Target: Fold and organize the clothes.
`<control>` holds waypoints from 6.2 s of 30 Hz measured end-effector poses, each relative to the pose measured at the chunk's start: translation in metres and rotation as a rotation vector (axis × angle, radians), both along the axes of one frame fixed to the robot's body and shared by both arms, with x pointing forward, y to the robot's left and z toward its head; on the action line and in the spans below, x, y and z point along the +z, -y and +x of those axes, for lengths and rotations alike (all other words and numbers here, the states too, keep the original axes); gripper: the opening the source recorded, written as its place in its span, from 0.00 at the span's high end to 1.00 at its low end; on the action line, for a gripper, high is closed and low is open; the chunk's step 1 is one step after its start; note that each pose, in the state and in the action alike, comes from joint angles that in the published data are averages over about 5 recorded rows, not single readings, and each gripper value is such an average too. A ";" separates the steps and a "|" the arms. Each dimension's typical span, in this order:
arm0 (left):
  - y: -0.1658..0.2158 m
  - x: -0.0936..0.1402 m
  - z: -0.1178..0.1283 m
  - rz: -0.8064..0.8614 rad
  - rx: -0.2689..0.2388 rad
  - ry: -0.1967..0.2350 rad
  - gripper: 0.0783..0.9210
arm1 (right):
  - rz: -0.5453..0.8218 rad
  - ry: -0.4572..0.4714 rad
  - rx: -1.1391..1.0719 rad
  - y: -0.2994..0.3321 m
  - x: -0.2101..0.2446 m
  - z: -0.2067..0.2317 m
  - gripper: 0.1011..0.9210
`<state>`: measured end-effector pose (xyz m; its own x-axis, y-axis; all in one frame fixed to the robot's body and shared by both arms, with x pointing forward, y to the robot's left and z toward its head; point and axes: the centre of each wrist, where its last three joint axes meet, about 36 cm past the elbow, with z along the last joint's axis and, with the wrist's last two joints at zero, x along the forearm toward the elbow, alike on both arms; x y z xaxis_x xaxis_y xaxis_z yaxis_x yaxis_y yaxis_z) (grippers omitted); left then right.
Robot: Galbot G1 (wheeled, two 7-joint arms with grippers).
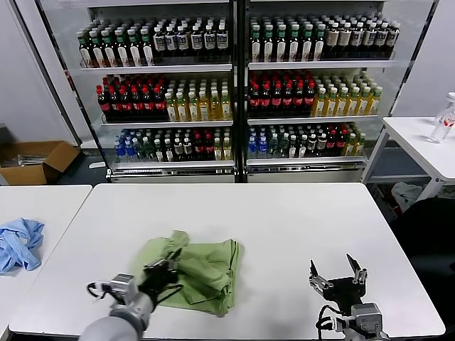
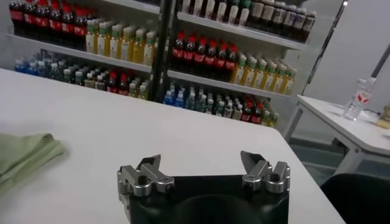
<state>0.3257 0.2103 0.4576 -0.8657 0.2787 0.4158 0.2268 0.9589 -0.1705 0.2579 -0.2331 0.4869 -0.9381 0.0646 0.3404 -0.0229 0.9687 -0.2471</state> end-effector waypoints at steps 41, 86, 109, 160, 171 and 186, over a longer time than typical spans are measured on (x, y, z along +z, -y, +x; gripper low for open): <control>-0.075 -0.067 0.027 0.050 0.131 -0.123 0.30 | -0.003 -0.005 0.016 -0.002 -0.006 0.005 0.12; -0.071 0.032 0.019 -0.093 0.122 0.045 0.96 | 0.012 0.007 0.000 -0.003 -0.001 0.004 0.12; 0.135 0.009 0.056 -0.422 -0.111 0.043 0.50 | 0.061 0.094 0.050 0.005 0.012 0.022 0.12; -0.085 -0.022 0.059 0.159 0.095 0.437 0.12 | 0.436 -0.237 0.230 -0.070 -0.082 0.124 0.82; -0.081 -0.030 0.065 0.169 0.092 0.443 0.12 | 0.374 -0.120 0.212 -0.040 -0.042 0.104 0.97; -0.075 -0.038 0.062 0.325 0.063 0.596 0.12 | 0.213 0.052 0.173 -0.020 -0.015 0.094 0.48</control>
